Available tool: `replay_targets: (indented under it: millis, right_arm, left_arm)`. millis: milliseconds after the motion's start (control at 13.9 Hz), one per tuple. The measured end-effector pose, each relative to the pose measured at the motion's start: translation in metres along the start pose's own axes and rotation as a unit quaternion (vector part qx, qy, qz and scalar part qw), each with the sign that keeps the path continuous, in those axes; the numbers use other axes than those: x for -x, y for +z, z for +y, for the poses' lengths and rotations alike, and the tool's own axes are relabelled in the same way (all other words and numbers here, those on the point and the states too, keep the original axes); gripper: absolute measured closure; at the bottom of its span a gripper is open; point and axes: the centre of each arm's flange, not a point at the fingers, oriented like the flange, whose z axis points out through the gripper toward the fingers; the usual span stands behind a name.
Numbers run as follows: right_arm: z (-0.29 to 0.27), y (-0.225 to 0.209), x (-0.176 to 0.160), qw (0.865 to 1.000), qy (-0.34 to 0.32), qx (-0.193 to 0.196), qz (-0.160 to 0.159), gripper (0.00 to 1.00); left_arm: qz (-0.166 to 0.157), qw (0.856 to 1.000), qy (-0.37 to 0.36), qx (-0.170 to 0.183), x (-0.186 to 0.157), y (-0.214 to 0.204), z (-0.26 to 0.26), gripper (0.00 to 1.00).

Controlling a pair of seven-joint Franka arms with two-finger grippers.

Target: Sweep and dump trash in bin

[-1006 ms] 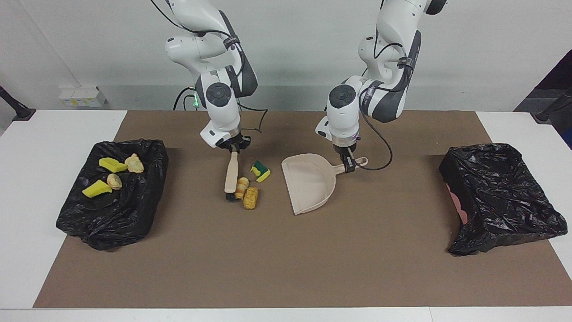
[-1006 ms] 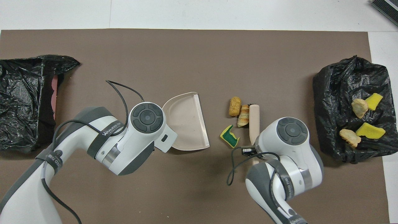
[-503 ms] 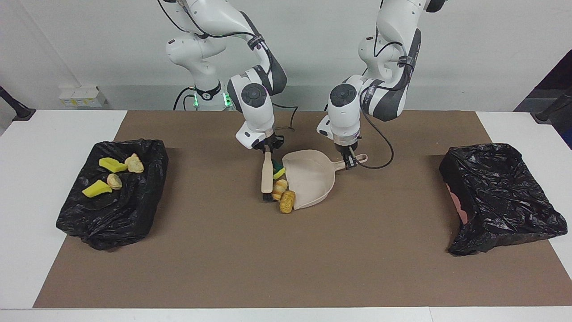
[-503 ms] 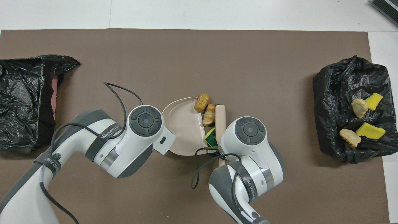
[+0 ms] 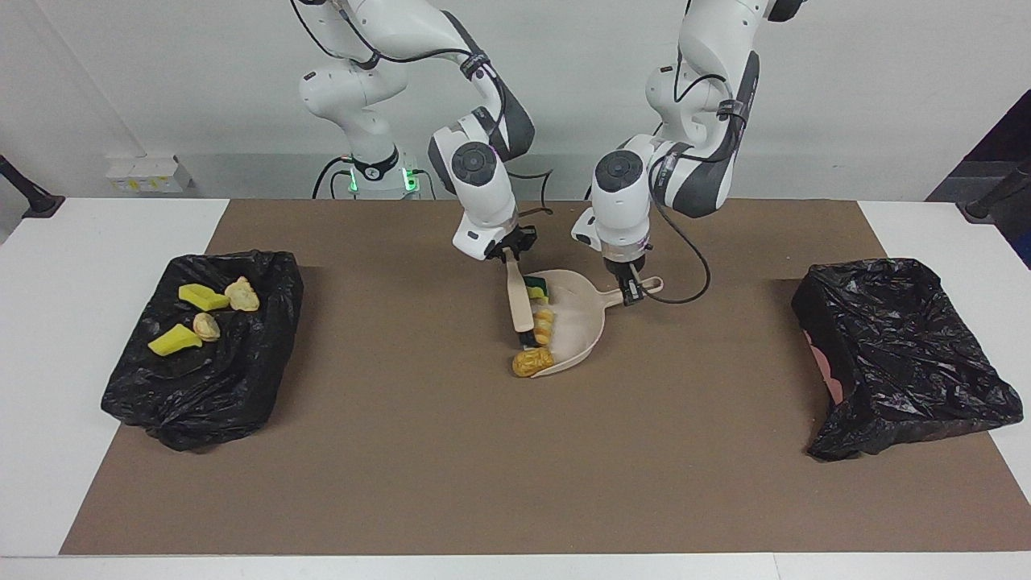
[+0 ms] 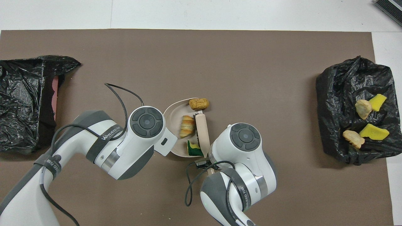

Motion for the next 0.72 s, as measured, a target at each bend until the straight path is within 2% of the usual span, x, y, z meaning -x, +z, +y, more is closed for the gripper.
replay_targets:
  millis: [287,503,718]
  right_arm:
    - [0.008,-0.037,-0.006,1.0,-0.011,0.003,-0.024,0.74]
    - [0.041,-0.071,-0.022,0.999,-0.014,0.051,0.001,0.74]
    - [0.071,-0.075,-0.039,0.995,-0.018,0.091,0.033,0.74]
  left_arm:
    - [0.0,1.0,0.002,0.0,0.0,0.0,0.0,0.67]
    - [0.001,1.0,0.005,-0.001,-0.001,0.0,0.0,0.67]
    - [0.001,1.0,0.009,-0.001,-0.001,0.0,0.001,0.67]
